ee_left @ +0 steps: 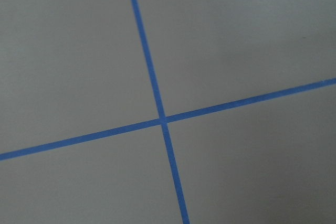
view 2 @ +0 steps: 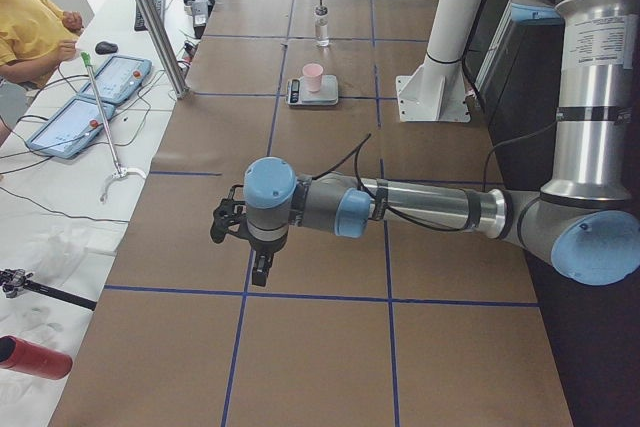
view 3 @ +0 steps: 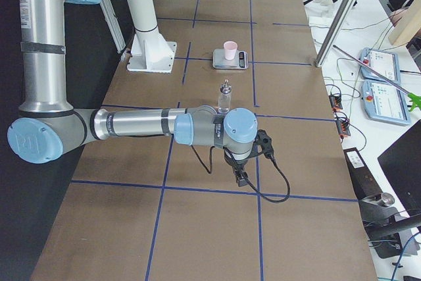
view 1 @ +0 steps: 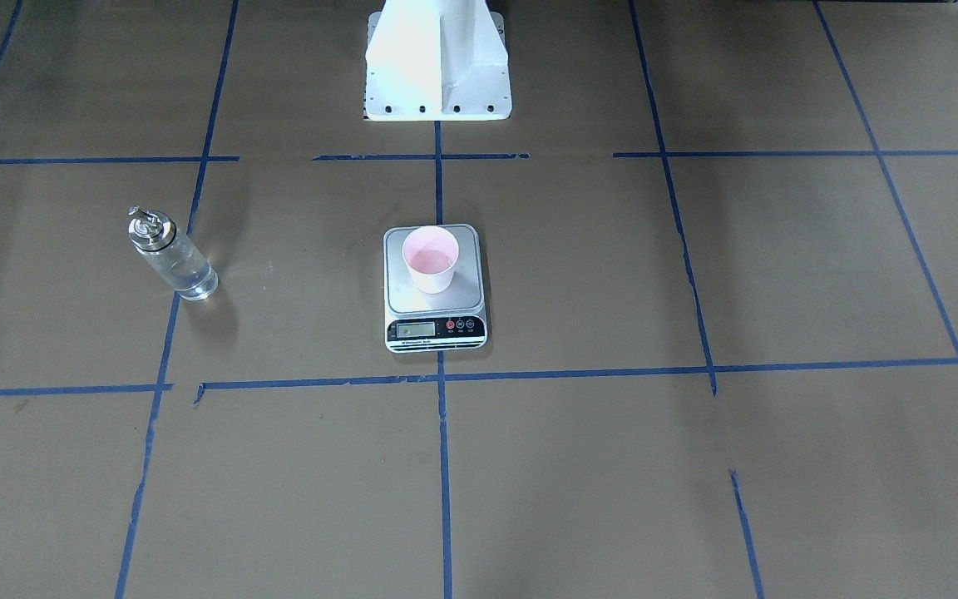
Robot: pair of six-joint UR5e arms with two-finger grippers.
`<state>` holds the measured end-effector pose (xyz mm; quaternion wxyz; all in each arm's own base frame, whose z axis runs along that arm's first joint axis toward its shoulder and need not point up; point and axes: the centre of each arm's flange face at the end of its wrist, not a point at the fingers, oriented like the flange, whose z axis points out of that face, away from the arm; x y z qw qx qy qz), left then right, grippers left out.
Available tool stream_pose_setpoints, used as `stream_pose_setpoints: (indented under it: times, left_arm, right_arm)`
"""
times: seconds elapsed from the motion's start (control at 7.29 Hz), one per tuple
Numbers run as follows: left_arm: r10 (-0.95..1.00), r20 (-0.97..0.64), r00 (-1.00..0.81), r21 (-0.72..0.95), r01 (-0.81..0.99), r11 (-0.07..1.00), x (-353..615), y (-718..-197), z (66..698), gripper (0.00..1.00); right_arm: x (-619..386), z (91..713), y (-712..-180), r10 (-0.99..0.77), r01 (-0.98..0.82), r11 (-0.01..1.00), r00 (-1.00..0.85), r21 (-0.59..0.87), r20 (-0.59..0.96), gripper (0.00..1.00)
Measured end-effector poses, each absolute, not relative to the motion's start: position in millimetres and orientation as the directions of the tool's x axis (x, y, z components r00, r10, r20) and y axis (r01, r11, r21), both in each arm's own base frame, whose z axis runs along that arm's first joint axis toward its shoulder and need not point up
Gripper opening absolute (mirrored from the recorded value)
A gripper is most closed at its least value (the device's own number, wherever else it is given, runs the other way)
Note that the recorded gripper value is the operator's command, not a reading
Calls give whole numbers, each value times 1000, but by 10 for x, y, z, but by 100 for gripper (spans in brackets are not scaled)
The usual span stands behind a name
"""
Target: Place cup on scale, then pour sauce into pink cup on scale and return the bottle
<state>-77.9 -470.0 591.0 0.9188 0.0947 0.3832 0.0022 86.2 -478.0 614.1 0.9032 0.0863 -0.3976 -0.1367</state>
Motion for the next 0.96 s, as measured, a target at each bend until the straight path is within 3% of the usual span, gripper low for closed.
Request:
stream_pose_setpoints:
  times: [0.96]
  left_arm:
    - [51, -683, 729, 190, 110, 976, -792, -4434, 5692, 100]
  right_arm:
    - [914, 6296, -4846, -291, 184, 956, 694, 228, 658, 100]
